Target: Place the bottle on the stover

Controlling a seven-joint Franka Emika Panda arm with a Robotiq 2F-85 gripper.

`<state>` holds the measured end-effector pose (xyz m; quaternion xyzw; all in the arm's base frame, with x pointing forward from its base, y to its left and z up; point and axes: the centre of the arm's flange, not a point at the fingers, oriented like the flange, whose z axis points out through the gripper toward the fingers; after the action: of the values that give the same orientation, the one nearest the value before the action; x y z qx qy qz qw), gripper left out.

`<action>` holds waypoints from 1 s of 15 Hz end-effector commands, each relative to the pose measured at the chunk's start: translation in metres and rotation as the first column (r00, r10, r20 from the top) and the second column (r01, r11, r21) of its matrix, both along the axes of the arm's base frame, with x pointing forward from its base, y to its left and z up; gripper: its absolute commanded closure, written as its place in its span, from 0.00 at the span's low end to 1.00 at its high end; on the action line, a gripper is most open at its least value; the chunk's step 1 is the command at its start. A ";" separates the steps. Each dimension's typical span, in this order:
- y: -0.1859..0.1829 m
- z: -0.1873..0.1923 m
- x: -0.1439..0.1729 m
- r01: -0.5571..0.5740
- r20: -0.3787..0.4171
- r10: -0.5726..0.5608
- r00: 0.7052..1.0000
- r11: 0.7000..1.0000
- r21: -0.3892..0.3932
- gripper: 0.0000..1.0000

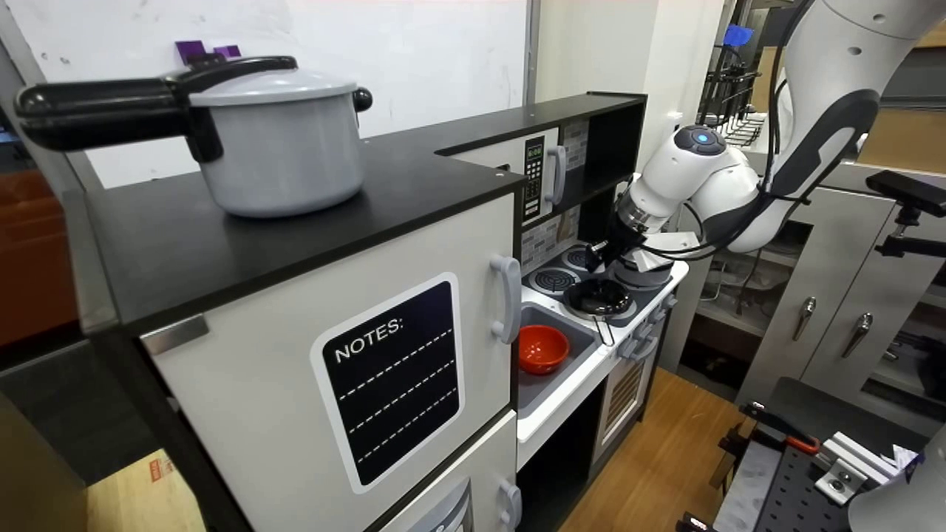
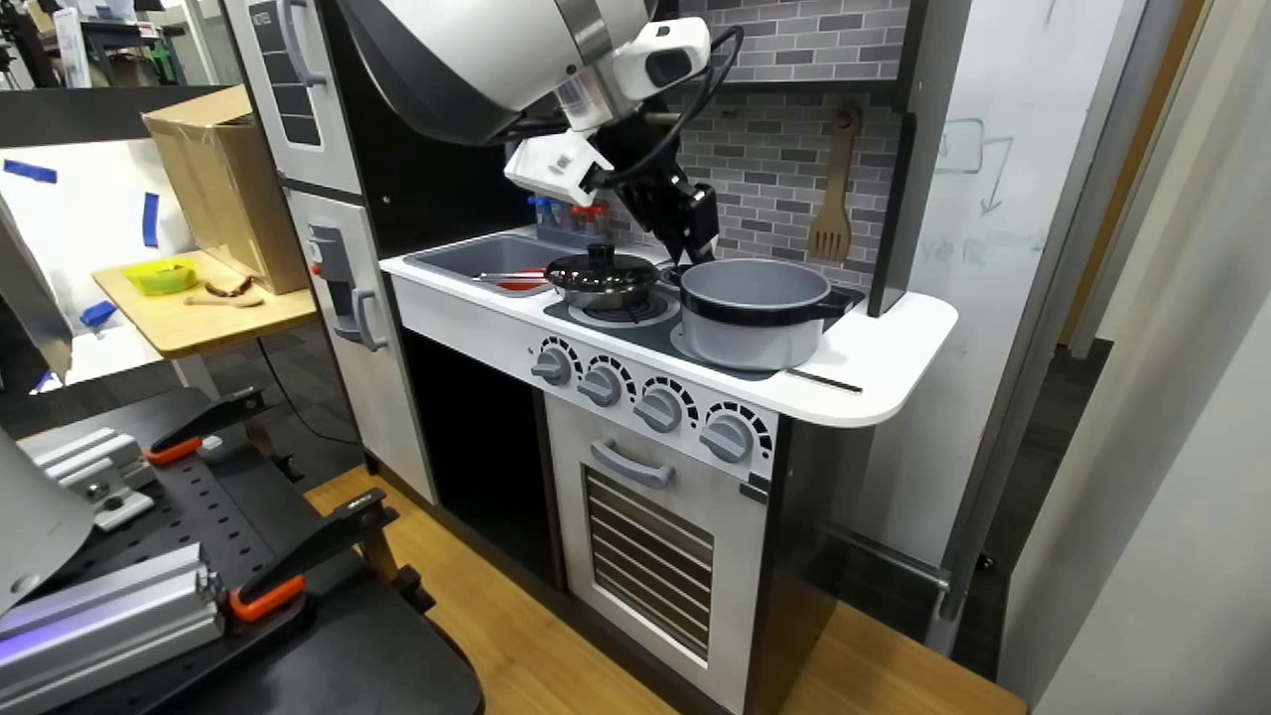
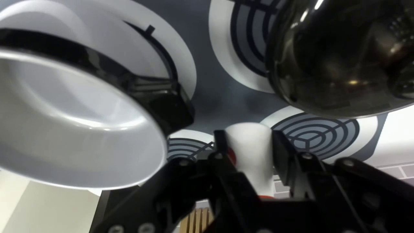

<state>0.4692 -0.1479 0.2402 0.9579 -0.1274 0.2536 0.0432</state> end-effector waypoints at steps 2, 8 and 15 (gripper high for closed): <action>0.000 -0.006 0.002 -0.015 -0.007 0.015 1.000 1.000 -0.017 0.88; 0.000 -0.010 -0.001 -0.013 -0.013 0.013 1.000 1.000 -0.015 0.88; -0.002 -0.013 -0.004 0.005 -0.027 -0.005 1.000 1.000 -0.016 0.31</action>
<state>0.4666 -0.1475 0.2321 0.9601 -0.1295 0.2438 0.0441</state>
